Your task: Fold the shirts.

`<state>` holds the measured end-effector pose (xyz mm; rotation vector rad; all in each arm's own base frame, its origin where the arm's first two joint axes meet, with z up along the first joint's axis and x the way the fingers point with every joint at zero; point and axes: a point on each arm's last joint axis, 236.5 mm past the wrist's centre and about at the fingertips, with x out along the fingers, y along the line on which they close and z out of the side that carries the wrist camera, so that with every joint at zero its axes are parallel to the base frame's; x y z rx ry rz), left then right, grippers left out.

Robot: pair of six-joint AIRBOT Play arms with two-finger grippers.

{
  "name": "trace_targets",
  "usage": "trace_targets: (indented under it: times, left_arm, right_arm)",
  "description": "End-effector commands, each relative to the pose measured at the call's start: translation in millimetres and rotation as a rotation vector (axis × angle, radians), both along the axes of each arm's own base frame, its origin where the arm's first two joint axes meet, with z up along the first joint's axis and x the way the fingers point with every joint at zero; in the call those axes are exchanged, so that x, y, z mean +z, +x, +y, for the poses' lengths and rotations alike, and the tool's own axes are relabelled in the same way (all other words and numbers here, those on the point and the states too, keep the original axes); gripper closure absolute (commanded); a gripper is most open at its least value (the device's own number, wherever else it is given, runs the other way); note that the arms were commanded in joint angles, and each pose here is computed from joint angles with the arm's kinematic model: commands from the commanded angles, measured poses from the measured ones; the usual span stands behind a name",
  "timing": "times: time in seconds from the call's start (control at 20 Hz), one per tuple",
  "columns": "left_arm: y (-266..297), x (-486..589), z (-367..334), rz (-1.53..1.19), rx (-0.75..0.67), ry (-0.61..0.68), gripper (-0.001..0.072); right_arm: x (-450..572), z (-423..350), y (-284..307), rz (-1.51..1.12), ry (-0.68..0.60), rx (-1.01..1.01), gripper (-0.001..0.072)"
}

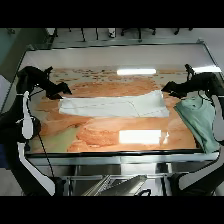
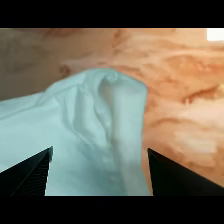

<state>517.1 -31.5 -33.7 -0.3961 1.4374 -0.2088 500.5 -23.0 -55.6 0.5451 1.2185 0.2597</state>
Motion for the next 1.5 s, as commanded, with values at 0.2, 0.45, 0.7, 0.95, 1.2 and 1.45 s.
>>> trace_targets:
  times: [0.2,0.45,0.7,0.95,1.2,1.45]
  left_arm:
    - [-10,76,11,-0.119,0.065,0.009,0.0019]
    - [-18,108,-6,-0.171,0.032,0.011,0.0178]
    - [-7,116,-41,-0.242,-0.016,0.007,0.0689]
    - [6,105,-137,-0.334,-0.145,-0.023,0.0690]
    - [-16,14,-289,-0.314,-0.347,-0.061,0.0691]
    - [-52,-54,-397,-0.340,-0.481,-0.088,0.0691]
  right_arm:
    - [-30,20,-19,0.107,0.251,0.052,0.0027]
    - [-64,39,-24,0.175,0.283,0.071,0.0154]
    - [-59,46,-18,0.159,0.277,0.100,0.0685]
    - [-7,40,1,0.059,0.244,0.104,0.0692]
    - [94,56,0,-0.079,0.203,0.186,0.0692]
    - [173,99,-23,-0.177,0.174,0.275,0.0692]
